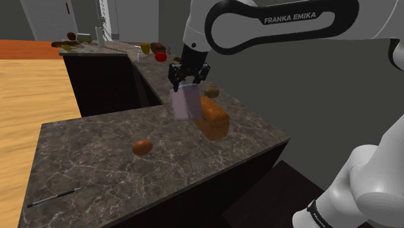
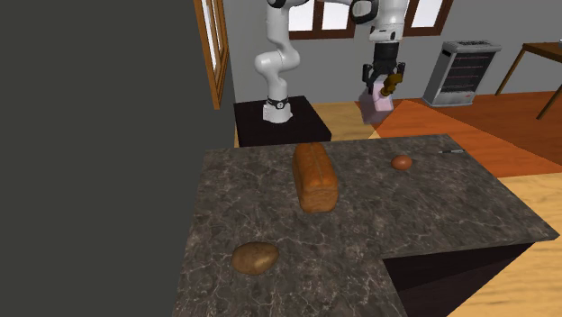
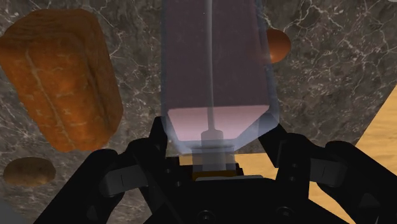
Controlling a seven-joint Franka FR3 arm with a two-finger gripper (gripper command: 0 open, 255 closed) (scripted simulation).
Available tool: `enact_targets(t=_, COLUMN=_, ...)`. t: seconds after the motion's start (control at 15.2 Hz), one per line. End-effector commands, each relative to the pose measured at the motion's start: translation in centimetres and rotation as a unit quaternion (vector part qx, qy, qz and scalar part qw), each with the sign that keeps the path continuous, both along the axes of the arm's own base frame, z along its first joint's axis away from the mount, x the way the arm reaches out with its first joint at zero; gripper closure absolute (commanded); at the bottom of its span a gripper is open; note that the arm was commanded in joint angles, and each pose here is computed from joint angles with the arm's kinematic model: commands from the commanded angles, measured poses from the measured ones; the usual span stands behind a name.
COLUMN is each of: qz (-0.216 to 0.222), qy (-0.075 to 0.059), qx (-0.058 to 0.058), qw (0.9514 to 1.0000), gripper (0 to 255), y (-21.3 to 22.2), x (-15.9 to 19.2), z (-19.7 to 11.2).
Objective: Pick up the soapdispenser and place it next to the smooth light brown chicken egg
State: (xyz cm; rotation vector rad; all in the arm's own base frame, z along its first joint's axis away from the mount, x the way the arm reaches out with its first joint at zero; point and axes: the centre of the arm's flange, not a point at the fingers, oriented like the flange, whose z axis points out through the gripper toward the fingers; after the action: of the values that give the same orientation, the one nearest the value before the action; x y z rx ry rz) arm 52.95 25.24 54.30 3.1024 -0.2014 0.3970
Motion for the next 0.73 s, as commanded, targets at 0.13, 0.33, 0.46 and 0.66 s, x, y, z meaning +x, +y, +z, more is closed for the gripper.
enact_targets(t=0.13, qz=0.000, qy=0.000, qx=0.000, qw=1.0000, gripper=255, y=0.0, x=0.0, z=-2.2)
enact_targets(t=0.33, qz=0.000, qy=0.000, qx=0.000, qw=1.0000, gripper=255, y=0.0, x=0.0, z=-3.8)
enact_targets(t=0.46, qz=0.000, qy=0.000, qx=0.000, qw=1.0000, gripper=255, y=0.0, x=0.0, z=-4.8)
enact_targets(t=0.66, qz=0.000, qy=0.000, qx=0.000, qw=1.0000, gripper=255, y=0.0, x=0.0, z=-6.4)
